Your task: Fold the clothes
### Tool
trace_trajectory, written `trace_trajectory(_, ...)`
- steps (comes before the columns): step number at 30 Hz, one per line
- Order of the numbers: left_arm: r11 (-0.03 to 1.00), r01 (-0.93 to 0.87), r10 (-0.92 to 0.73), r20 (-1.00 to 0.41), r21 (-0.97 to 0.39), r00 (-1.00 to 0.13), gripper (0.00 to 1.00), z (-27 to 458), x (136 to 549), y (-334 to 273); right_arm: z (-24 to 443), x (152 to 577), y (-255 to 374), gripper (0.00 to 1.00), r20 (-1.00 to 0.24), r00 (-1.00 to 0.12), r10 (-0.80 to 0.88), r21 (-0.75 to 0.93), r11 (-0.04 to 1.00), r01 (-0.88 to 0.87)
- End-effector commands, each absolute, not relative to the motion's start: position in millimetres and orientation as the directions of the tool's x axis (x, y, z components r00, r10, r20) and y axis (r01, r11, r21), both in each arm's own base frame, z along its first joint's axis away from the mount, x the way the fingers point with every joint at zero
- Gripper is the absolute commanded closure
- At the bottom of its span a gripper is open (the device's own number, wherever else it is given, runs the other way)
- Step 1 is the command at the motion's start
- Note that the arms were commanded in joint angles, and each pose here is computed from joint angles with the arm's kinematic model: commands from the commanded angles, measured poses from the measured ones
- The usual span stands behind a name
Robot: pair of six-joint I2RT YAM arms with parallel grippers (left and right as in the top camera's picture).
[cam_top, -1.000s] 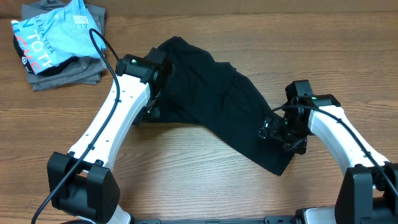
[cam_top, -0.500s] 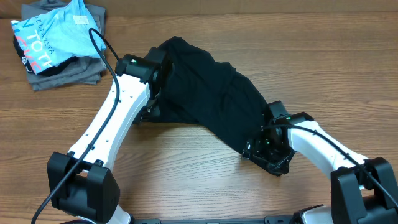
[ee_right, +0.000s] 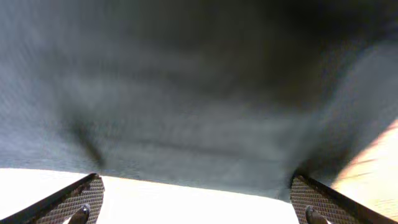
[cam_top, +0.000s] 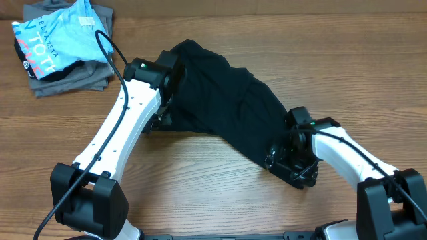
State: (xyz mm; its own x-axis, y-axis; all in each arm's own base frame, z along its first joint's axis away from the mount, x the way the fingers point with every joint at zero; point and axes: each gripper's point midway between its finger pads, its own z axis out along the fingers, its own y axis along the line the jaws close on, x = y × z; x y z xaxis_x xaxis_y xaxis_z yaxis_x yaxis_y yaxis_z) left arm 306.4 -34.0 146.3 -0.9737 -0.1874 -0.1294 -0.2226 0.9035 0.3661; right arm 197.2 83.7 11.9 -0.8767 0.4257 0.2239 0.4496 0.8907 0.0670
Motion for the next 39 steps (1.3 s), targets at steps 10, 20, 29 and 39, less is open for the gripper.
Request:
trace_trajectory(10, 0.891, -0.278, -0.220, -0.194, 0.358, -0.956, 0.96, 147, 313, -28, 19, 237, 34, 0.00, 0.092, -0.837, 0.540, 0.059, 0.836, 0.546)
trace_trajectory(20, 0.892, -0.273, -0.216, -0.191, 0.360, -0.957, 0.96, 147, 313, -28, 9, 235, 34, 0.05, 0.082, -0.837, 0.541, 0.067, 0.835, 0.546)
trace_trajectory(29, 0.892, -0.274, -0.217, -0.191, 0.360, -0.957, 0.96, 147, 313, -28, 9, 236, 34, 0.47, 0.081, -0.837, 0.541, 0.068, 0.835, 0.546)
trace_trajectory(39, 0.892, -0.273, -0.216, -0.190, 0.360, -0.958, 0.96, 147, 312, -28, 9, 230, 23, 0.14, 0.071, -0.833, 0.548, 0.010, 0.835, 0.550)
